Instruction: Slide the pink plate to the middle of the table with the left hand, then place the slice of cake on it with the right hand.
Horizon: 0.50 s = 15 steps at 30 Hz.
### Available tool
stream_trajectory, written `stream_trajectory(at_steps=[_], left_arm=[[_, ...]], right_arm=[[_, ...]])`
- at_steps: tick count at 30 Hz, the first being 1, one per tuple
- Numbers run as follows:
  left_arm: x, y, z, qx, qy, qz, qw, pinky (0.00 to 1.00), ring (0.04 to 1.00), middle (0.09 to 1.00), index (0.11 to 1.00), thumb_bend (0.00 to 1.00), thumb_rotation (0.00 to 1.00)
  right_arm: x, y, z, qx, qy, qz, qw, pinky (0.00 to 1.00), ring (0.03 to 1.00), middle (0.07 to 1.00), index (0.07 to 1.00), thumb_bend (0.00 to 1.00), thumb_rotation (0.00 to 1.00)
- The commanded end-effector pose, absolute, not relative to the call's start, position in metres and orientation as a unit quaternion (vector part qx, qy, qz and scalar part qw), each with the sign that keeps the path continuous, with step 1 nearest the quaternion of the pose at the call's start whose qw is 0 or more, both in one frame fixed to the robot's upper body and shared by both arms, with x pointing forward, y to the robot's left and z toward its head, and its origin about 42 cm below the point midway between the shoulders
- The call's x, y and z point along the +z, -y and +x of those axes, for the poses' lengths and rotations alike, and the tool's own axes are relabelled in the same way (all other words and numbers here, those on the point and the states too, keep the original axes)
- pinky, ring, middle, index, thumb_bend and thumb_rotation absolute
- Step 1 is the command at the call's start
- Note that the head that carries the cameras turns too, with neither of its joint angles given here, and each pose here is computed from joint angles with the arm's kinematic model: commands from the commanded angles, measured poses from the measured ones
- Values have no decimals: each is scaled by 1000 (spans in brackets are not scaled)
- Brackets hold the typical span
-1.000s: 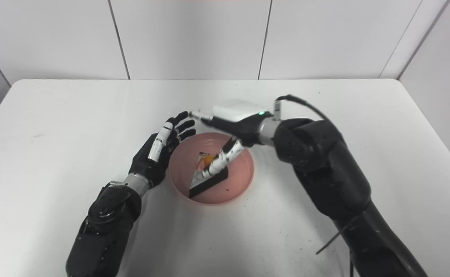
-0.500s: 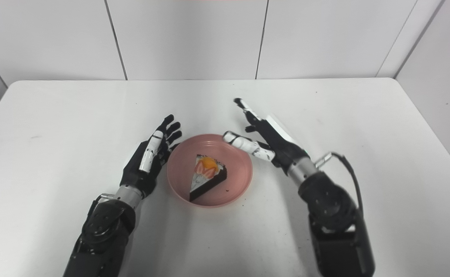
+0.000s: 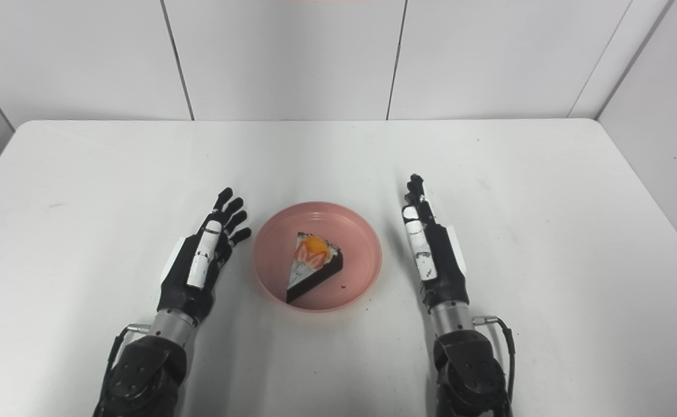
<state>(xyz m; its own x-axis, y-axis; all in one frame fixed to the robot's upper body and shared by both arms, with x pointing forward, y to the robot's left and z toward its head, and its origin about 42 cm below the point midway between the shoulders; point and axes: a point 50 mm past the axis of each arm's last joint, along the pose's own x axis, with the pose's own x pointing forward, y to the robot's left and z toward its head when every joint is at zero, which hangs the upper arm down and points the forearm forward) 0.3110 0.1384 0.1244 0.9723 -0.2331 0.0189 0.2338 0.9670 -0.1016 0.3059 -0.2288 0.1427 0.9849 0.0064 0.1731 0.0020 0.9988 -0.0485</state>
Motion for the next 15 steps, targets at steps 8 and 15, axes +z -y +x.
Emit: stream_trajectory(at_steps=[8,15], left_arm=[[125,-145,315,-116,5,-50,992,971,966,975,981,380,1000],[123,-145,319,-119,5,-46,992,967,965,974,980,377,1000]], right_arm=[[148,225,311,-9,113,-6,993,1000,1000,1000,1000,228,1000],[147,225,314,-4,107,-9,994,1000,987,1000,1000,244,1000]])
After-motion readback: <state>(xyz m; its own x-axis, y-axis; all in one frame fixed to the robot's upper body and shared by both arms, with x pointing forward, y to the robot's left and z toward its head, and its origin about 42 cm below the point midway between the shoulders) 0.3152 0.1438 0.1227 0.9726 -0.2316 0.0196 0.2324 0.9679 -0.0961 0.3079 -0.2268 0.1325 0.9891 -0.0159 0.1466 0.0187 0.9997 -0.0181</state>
